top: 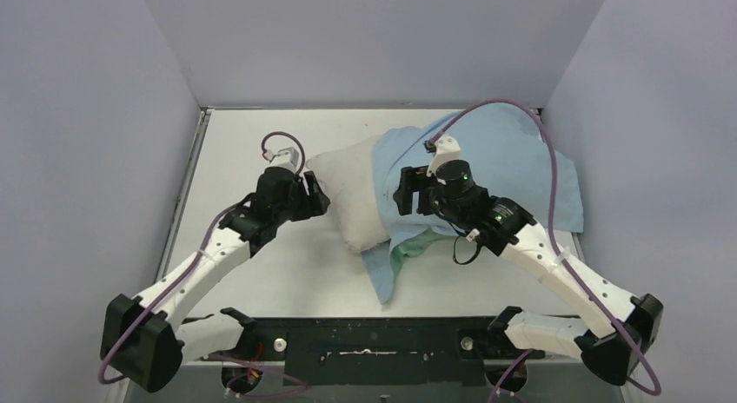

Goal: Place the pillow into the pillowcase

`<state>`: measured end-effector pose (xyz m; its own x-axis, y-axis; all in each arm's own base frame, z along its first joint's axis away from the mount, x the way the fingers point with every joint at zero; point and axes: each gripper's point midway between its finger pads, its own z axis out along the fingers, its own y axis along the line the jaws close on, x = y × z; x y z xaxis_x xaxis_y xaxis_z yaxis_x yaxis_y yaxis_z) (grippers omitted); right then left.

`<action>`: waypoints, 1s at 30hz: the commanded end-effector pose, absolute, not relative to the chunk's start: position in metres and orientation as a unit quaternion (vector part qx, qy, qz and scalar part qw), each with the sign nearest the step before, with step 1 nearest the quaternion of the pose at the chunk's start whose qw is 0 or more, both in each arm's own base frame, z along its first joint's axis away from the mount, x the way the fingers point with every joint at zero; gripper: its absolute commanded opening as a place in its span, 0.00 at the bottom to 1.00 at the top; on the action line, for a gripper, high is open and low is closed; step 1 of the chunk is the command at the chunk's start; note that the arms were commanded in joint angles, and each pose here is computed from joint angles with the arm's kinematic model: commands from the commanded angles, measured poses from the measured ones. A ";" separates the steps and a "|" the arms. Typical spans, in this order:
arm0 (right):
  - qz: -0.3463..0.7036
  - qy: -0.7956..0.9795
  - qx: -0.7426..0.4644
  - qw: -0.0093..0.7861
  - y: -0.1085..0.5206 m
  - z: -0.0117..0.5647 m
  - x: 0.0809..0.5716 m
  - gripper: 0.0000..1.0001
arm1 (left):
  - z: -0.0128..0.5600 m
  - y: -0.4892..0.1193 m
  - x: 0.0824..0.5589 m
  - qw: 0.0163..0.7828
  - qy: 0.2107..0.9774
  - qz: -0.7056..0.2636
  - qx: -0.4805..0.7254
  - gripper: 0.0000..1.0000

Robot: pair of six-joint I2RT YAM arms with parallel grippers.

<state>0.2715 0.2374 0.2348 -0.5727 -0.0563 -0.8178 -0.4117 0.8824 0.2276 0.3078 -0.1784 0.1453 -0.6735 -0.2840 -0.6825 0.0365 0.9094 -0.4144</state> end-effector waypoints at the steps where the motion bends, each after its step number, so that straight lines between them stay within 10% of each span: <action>1: 0.161 0.852 -0.035 0.498 0.190 0.253 0.272 0.81 | 0.196 -0.165 0.291 0.446 0.864 -0.223 -0.067 0.60; 8: 0.077 0.849 0.029 0.522 0.135 0.250 0.287 0.98 | 0.222 -0.173 0.310 0.480 0.836 -0.261 -0.051 0.61; 25: 0.070 0.853 0.156 0.494 0.039 0.239 0.361 0.97 | 0.238 -0.171 0.435 0.461 0.846 -0.267 0.012 0.69; 30: 0.123 0.868 0.123 0.466 0.053 0.206 0.378 0.94 | 0.214 -0.207 0.464 0.402 0.854 -0.331 0.012 0.56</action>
<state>0.3568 0.0321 0.2151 -0.5215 0.3310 -0.7865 0.2211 0.9426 0.2501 0.4453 -0.1783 0.2107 -0.6442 -0.2636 -0.7180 0.1934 0.8521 -0.4864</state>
